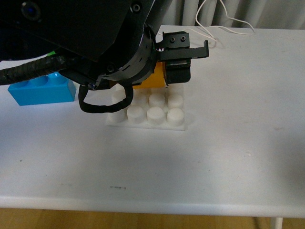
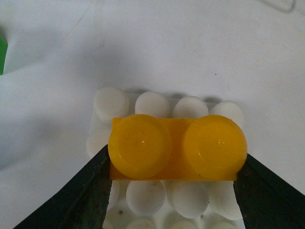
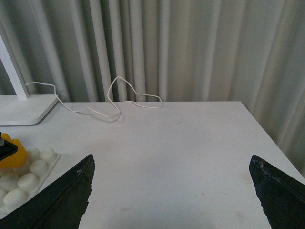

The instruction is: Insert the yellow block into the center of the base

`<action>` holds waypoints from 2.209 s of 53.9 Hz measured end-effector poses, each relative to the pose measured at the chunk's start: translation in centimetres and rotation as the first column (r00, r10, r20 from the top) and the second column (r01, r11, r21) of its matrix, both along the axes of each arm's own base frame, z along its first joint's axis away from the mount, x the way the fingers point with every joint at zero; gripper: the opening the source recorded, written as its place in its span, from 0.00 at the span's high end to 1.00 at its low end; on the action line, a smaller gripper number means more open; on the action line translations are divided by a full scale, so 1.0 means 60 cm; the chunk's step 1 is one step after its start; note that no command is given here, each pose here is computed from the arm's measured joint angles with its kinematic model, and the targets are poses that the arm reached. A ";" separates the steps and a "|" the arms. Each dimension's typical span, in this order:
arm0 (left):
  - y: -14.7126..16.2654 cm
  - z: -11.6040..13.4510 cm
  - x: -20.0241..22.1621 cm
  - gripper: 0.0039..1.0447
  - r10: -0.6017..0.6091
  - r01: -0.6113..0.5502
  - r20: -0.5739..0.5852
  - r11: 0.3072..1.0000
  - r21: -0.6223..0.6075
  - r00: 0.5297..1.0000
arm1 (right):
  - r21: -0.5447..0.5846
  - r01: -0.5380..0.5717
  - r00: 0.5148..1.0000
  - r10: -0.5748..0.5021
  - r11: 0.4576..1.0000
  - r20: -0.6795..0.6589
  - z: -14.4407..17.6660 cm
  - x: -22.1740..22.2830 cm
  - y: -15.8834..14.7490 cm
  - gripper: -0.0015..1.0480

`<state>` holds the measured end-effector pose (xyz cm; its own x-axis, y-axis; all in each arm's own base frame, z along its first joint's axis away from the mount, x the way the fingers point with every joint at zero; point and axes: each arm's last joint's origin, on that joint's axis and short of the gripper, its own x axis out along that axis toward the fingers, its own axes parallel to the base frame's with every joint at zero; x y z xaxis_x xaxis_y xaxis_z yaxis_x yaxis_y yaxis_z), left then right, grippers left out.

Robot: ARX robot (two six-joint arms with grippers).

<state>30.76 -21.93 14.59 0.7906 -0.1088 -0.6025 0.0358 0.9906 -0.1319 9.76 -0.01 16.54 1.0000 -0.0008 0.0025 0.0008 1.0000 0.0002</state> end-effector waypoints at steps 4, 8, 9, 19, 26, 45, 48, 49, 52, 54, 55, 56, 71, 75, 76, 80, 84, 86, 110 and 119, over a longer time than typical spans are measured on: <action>-0.001 -0.003 0.001 0.37 -0.002 0.002 -0.003 1.000 0.006 1.000 | 0.000 0.000 1.000 0.000 1.000 0.000 0.000 0.000 0.000 0.09; -0.002 -0.007 0.002 0.37 -0.005 0.005 -0.004 1.000 0.017 1.000 | 0.000 0.000 1.000 0.000 1.000 0.000 0.000 0.000 0.000 0.09; -0.003 -0.007 0.003 0.37 -0.005 0.005 -0.004 1.000 0.020 1.000 | 0.000 0.000 1.000 0.000 1.000 0.000 0.000 0.000 0.000 0.09; -0.007 -0.012 0.006 0.37 -0.011 0.011 -0.004 0.999 0.031 1.000 | 0.000 0.000 1.000 0.000 1.000 0.000 0.000 0.000 0.000 0.09; -0.010 -0.015 0.005 0.37 -0.021 0.021 0.001 0.999 0.048 1.000 | 0.000 0.000 1.000 0.000 1.000 0.000 0.000 0.000 0.000 0.09; -0.025 -0.026 0.008 0.37 -0.051 0.051 -0.004 0.990 0.128 0.999 | 0.000 0.000 1.000 0.000 1.000 0.000 0.000 0.000 0.000 0.09; -0.027 -0.026 0.009 0.37 -0.050 0.051 -0.007 0.990 0.132 0.999 | 0.000 0.000 1.000 0.000 1.000 0.000 0.000 0.000 0.000 0.09; -0.027 -0.026 0.010 0.37 -0.049 0.050 -0.007 0.990 0.133 0.999 | 0.000 0.000 1.000 0.000 1.000 0.000 0.000 0.000 0.000 0.09; -0.027 -0.028 0.010 0.37 -0.050 0.051 -0.009 0.990 0.134 0.999 | 0.000 0.000 1.000 0.000 1.000 0.000 0.000 0.000 0.000 0.09; -0.028 -0.029 0.010 0.37 -0.050 0.051 -0.010 0.990 0.134 0.999 | 0.000 0.000 1.000 0.000 1.000 0.000 0.000 0.000 0.000 0.09; -0.028 -0.030 0.010 0.37 -0.050 0.051 -0.010 0.990 0.134 0.999 | 0.000 0.000 1.000 0.000 1.000 0.000 0.000 0.000 0.000 0.09; -0.028 -0.030 0.010 0.37 -0.050 0.051 -0.009 0.990 0.133 0.999 | 0.000 0.000 1.000 0.000 1.000 0.000 0.000 0.000 0.000 0.09; -0.026 -0.041 0.008 0.37 -0.049 0.050 -0.009 0.991 0.126 0.999 | 0.000 0.000 1.000 0.000 1.000 0.000 0.000 0.000 0.000 0.09; -0.026 -0.043 0.008 0.37 -0.048 0.049 -0.009 0.991 0.123 0.999 | 0.000 0.000 1.000 0.000 1.000 0.000 0.000 0.000 0.000 0.09; -0.026 -0.044 0.008 0.37 -0.048 0.049 -0.009 0.991 0.123 0.999 | 0.000 0.000 1.000 0.000 1.000 0.000 0.000 0.000 0.000 0.09; -0.026 -0.045 0.008 0.37 -0.051 0.051 -0.009 0.992 0.119 0.999 | 0.000 0.000 1.000 0.000 1.000 0.000 0.000 0.000 0.000 0.09; -0.026 -0.045 0.008 0.37 -0.052 0.052 -0.007 0.992 0.112 0.999 | 0.000 0.000 1.000 0.000 1.000 0.000 0.000 0.000 0.000 0.09; -0.026 -0.045 0.008 0.37 -0.056 0.056 -0.010 0.993 0.108 0.998 | 0.000 0.000 1.000 0.000 1.000 0.000 0.000 0.000 0.000 0.09; -0.018 -0.018 -0.008 0.06 -0.100 0.099 -0.069 0.995 -0.017 0.993 | 0.000 0.000 1.000 0.000 1.000 0.000 0.000 0.000 0.000 0.09; 0.000 0.014 -0.014 0.06 -0.101 0.097 -0.053 0.992 -0.075 0.993 | 0.000 0.000 1.000 0.000 1.000 0.000 0.000 0.000 0.000 0.09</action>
<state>29.90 -21.93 15.44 0.7389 -0.2296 -0.6335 0.1237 0.9704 -0.2075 9.76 -0.01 16.54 1.0000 -0.0008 0.0025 0.0008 1.0000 0.0002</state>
